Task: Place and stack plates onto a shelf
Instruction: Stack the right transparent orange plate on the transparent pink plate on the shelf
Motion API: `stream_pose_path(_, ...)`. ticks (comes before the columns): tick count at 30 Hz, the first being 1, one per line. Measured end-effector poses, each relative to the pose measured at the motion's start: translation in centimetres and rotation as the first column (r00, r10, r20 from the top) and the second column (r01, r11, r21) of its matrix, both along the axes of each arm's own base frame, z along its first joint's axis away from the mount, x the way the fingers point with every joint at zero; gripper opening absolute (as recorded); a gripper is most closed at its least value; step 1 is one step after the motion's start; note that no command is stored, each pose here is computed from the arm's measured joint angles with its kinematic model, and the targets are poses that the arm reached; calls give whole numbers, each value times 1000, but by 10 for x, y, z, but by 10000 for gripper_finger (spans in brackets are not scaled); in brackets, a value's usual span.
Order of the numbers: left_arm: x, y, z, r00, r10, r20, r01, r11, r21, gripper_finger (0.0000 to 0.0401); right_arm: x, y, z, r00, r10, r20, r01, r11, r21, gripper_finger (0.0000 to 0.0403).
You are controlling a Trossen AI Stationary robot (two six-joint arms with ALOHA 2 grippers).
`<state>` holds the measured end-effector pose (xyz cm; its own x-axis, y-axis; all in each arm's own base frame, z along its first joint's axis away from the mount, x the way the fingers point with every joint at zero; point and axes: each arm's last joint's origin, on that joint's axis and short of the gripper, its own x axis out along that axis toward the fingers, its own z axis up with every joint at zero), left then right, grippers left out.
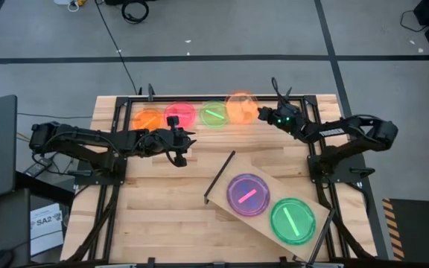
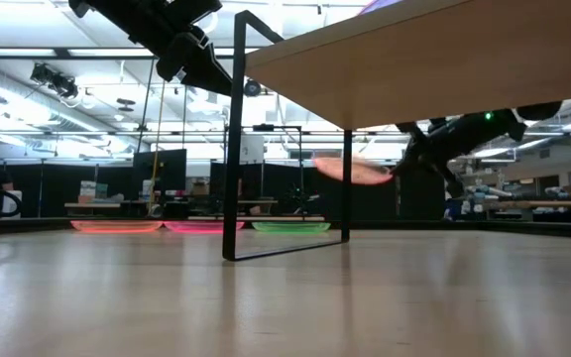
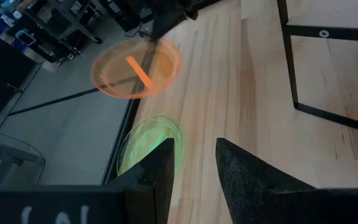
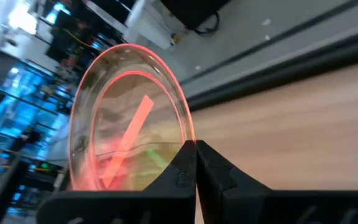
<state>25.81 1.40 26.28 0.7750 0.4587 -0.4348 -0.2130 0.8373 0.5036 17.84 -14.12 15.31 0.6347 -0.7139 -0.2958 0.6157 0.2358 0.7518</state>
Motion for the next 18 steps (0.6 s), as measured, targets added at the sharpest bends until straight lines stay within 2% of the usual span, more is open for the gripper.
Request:
stream_pose_path(12, 0, 0, 0, 1000, -1, 0, 1, 1000, 0, 126, -10, 8, 35, 993, 13, 115, 0, 993, -114, 5)
stream_pose_path(18, 0, 0, 0, 1000, 0, 0, 0, 1000, 0, 126, -14, 13, 49, 981, 75, 177, -49, 988, -149, 5)
